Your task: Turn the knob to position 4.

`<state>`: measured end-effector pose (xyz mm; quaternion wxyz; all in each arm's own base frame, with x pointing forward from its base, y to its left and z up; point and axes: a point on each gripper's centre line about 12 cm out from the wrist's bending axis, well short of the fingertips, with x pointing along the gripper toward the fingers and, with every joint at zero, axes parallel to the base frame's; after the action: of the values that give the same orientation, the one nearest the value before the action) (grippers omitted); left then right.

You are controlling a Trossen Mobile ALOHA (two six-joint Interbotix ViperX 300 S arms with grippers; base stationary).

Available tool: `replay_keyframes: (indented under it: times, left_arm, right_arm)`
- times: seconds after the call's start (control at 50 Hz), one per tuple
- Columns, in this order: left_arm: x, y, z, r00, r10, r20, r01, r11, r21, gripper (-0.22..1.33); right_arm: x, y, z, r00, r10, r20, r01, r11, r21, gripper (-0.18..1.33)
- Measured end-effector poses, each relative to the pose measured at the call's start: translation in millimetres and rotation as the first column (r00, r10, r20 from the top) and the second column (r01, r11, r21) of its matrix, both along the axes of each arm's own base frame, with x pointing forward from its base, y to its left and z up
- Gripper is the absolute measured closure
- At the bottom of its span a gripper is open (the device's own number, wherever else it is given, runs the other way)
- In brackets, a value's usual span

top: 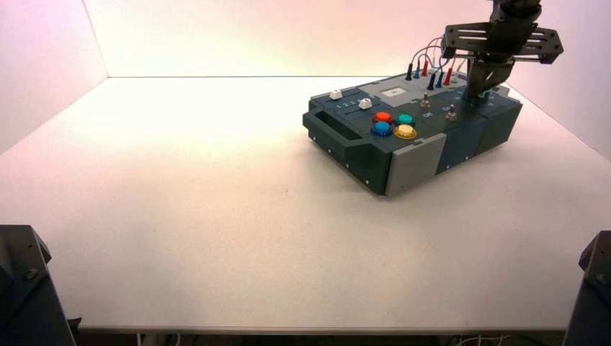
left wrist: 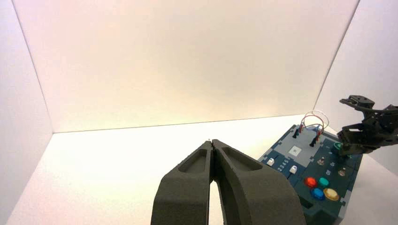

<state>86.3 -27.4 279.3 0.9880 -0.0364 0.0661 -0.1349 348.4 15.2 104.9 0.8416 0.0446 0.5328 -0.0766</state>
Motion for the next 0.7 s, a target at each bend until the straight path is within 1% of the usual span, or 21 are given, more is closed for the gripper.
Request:
replay_keyframes:
  times: [0.38,0.7]
  left_arm:
    - [-0.4,0.2,0.1,1.0,0.001,0.002,-0.001,1.0,0.0,1.28]
    - [-0.4,0.2,0.3,1.0,0.002,0.003,-0.002,1.0,-0.002,1.28]
  right_arm:
    - [-0.8,-1.2,-8.6,1.0,-0.005,-0.026,0.005,1.0,-0.002,1.28]
    - [1.6,-1.8,-8.4,1.0,-0.01,-0.03,0.01,1.0,-0.004,1.28]
